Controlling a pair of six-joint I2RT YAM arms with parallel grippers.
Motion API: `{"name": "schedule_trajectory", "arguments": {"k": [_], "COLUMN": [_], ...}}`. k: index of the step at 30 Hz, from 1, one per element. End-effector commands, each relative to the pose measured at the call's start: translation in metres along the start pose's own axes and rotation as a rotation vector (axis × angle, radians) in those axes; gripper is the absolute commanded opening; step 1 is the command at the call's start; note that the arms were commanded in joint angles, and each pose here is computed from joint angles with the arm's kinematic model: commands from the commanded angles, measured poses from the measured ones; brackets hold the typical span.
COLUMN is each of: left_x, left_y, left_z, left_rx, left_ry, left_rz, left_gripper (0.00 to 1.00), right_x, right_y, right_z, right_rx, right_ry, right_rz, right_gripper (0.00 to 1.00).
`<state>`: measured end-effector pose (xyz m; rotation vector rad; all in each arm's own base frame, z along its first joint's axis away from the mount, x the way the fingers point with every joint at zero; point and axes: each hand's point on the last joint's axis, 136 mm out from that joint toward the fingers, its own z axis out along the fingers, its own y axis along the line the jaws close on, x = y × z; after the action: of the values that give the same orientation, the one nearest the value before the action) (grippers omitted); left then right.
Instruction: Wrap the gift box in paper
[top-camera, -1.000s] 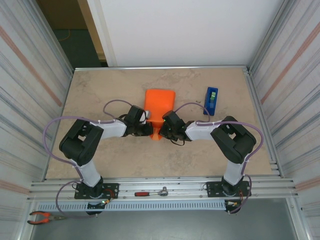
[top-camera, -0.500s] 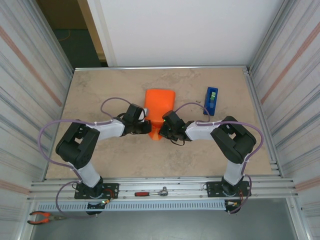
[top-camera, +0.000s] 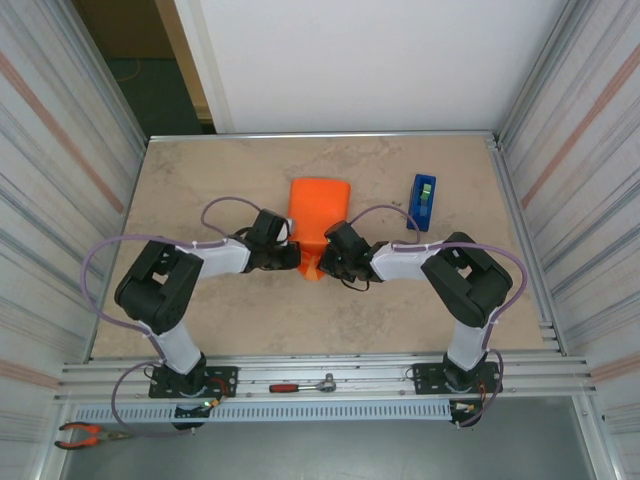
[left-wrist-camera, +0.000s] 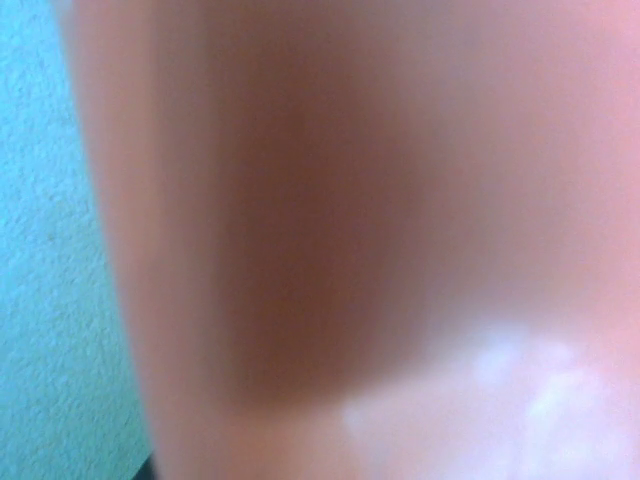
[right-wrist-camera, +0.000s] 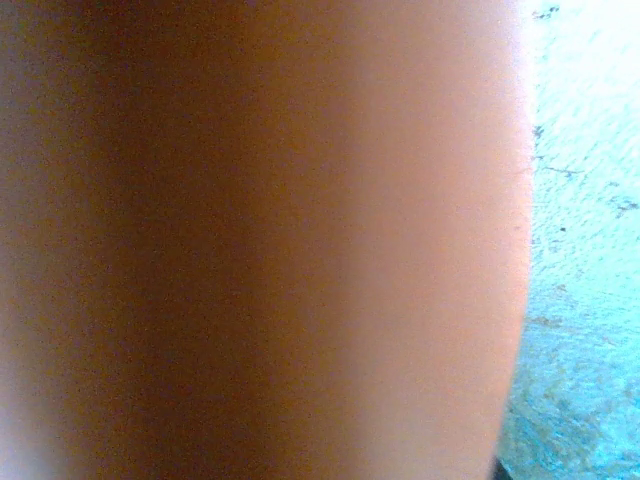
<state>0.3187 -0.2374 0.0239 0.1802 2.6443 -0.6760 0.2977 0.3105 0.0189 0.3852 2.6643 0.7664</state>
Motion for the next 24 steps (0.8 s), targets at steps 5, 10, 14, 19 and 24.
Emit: {"name": "schedule_trajectory", "arguments": {"k": [5,10,14,19,24], "left_x": [-0.025,-0.059,-0.084,-0.105,-0.113], "left_y": [-0.015,-0.009,-0.003,-0.004,-0.006], "left_z": [-0.057,-0.09,-0.091,-0.073,-0.058], "left_rx": [0.07,0.132,0.187,0.236,0.265], "left_ry": [-0.086,-0.146,-0.14,-0.115,-0.096], "left_rz": [-0.056,-0.127,-0.154,-0.155,-0.171], "left_gripper": [0.02,0.19,0.37,0.47,0.51], "right_x": [0.006,-0.012,-0.035,-0.067,-0.089], "right_y": [-0.003,0.006,-0.001,-0.026,-0.039], "right_z": [-0.023,-0.056,-0.081,-0.098,-0.095], "right_rx": [0.052,0.029,0.037,0.057,0.059], "right_ry": [0.034,-0.022,-0.075,-0.107,-0.09], "right_rz": [-0.042,-0.056,-0.035,0.024,0.057], "right_gripper": [0.0,0.0,0.0,0.0,0.0]}}
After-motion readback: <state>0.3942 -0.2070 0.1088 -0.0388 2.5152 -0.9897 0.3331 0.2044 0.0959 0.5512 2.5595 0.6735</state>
